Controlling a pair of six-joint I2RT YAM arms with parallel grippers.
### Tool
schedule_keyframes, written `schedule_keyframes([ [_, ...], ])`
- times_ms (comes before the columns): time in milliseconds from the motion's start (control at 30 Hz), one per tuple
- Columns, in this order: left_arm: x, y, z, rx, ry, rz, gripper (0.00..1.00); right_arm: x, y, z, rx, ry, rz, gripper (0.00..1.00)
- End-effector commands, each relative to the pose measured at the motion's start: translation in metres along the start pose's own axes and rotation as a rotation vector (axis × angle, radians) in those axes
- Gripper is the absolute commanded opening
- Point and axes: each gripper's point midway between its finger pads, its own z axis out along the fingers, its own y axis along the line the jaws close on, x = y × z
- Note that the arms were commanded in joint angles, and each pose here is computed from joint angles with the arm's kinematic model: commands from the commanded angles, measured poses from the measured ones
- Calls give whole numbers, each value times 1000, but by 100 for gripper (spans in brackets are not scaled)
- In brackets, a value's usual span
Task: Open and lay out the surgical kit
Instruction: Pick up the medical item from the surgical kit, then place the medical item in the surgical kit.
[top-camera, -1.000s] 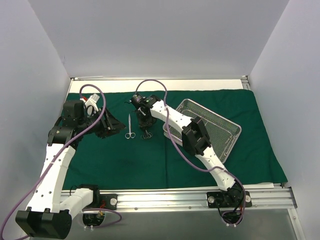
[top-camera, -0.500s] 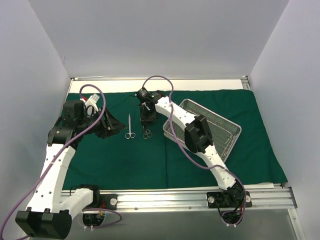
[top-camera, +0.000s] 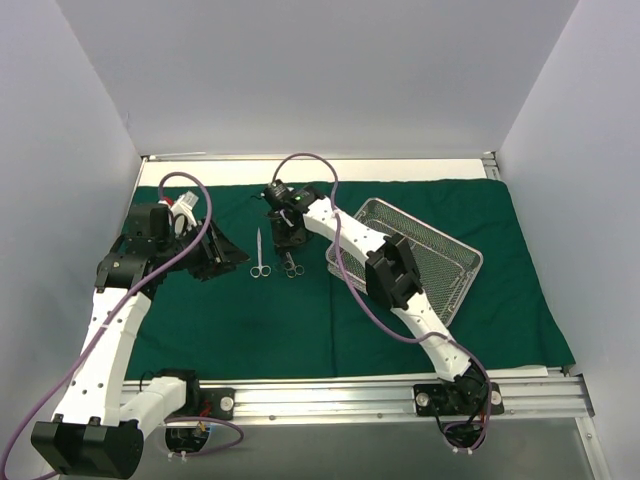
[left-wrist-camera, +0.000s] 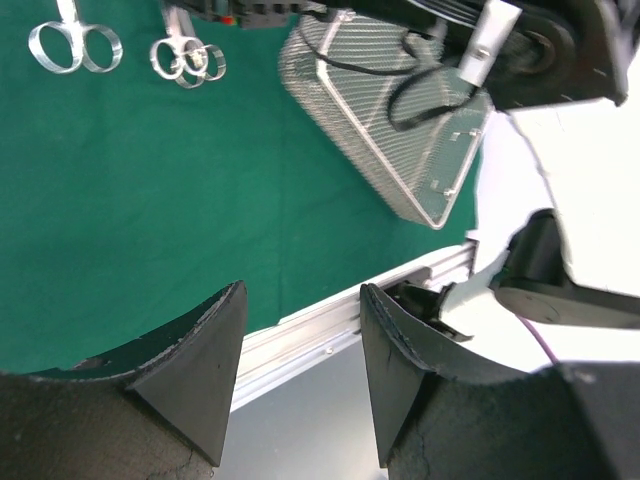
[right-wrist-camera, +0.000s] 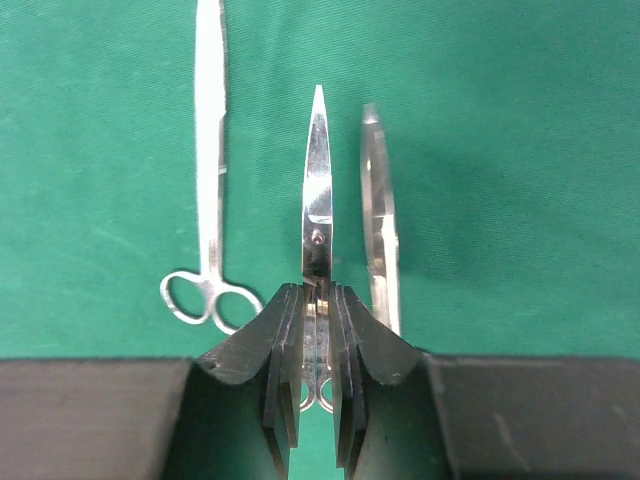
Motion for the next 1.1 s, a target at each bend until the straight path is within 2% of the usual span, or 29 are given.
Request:
schedule_keyframes([
  [0, -1, 13, -9, -79, -35, 19, 58, -17, 18, -32, -28, -79, 24, 0],
  [233, 3, 34, -28, -223, -75, -1, 58, -33, 56, -28, -109, -163, 137, 0],
  [400, 6, 34, -39, -237, -108, -8, 58, -44, 81, -22, -169, -203, 201, 0],
  [567, 12, 35, -44, -242, -122, -26, 58, -33, 107, -9, -225, -184, 200, 0],
  [1067, 16, 33, -49, -228, -135, -41, 58, -12, 122, 19, -220, -162, 226, 0],
])
